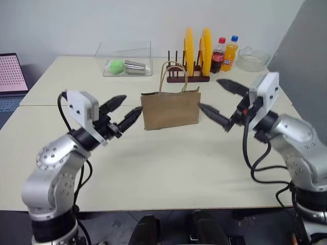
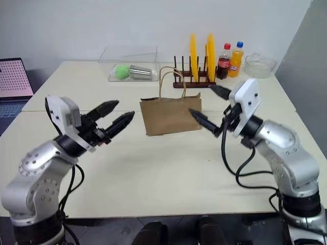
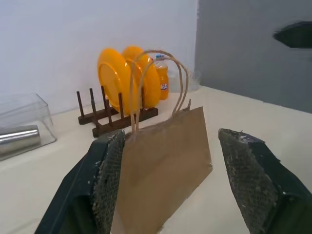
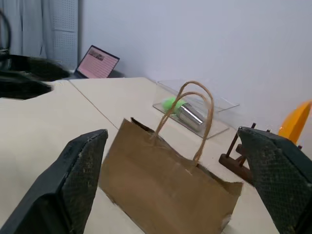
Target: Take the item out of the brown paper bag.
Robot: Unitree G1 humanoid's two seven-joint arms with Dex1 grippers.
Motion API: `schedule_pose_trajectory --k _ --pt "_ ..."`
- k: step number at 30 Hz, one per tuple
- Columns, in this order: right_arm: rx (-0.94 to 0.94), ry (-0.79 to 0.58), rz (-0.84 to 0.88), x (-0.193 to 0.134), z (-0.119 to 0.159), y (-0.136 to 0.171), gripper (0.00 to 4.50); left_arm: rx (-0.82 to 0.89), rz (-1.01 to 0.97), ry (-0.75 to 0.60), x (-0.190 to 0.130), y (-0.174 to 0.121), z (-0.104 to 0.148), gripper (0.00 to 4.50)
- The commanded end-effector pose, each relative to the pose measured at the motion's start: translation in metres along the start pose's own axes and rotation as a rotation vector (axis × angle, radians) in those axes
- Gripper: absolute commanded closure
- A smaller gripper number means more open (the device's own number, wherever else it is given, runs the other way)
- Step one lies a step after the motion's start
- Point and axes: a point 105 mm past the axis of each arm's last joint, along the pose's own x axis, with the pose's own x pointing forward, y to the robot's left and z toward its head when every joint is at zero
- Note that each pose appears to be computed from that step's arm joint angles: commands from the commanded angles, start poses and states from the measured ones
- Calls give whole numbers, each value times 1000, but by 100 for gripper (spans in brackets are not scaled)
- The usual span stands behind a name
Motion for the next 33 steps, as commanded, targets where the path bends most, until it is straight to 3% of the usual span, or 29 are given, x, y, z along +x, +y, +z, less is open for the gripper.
schedule_pose_trajectory --k 1,6,12,18,23,28,33 --pt "-123 50 70 18 -4 -15 58 64 -12 -55 -8 -18 13 124" --pt "-249 130 57 55 -10 -56 235 -2 -121 -17 -14 -47 1 124" --pt "-388 309 48 92 -37 -84 445 -21 -170 -3 -14 -51 -3 124" --pt "-555 493 62 109 -68 -79 445 -10 -172 5 -10 -46 -8 124" --pt "-586 541 153 111 -80 -66 445 -3 -181 19 -9 -48 -13 124" --pt "-575 516 466 95 -76 -43 445 12 -186 56 -17 -47 -21 124" --pt "-560 496 648 77 -76 -30 445 24 -206 57 -19 -49 -20 124"
